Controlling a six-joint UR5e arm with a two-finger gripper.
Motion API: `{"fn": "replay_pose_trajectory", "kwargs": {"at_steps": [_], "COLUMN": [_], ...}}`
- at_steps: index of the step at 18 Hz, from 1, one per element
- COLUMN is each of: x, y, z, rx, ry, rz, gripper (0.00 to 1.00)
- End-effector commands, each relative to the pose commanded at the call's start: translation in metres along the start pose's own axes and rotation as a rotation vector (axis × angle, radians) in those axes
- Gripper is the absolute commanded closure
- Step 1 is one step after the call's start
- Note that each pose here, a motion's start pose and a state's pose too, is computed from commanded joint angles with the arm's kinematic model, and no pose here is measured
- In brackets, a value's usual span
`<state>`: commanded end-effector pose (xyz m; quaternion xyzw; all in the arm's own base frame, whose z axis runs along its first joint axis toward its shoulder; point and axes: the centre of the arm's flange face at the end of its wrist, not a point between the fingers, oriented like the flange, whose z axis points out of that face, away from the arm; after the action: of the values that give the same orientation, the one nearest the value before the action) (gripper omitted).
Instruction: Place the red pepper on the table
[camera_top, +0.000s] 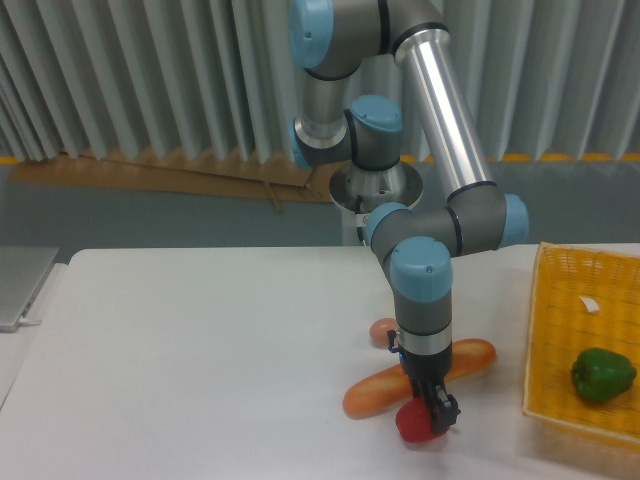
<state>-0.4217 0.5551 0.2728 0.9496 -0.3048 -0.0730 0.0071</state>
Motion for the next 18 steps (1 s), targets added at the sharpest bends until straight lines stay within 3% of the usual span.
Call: {"fn": "replay_pose_trajectory", "kwargs": {"at_steps": [5, 6, 7, 8, 14, 18], "x": [0.003, 0.003, 0.003, 0.003, 0.007, 0.009], "y": [-0.007, -0.007, -0.008, -0.006, -0.008, -0.004], "z": [0.0, 0.0, -0.002, -0.004, -0.005, -0.032], "rx": [-0.002, -0.002, -0.001, -0.001, -0.003, 0.003], "ry": [0.001, -0.001, -0.004, -0.007, -0.003, -0.036], "rz": [0.011, 0.011, 0.016, 0.013, 0.003, -0.009], "gripper": [0.43, 0.33, 0.05, 0.0, 0.0, 0.0]}}
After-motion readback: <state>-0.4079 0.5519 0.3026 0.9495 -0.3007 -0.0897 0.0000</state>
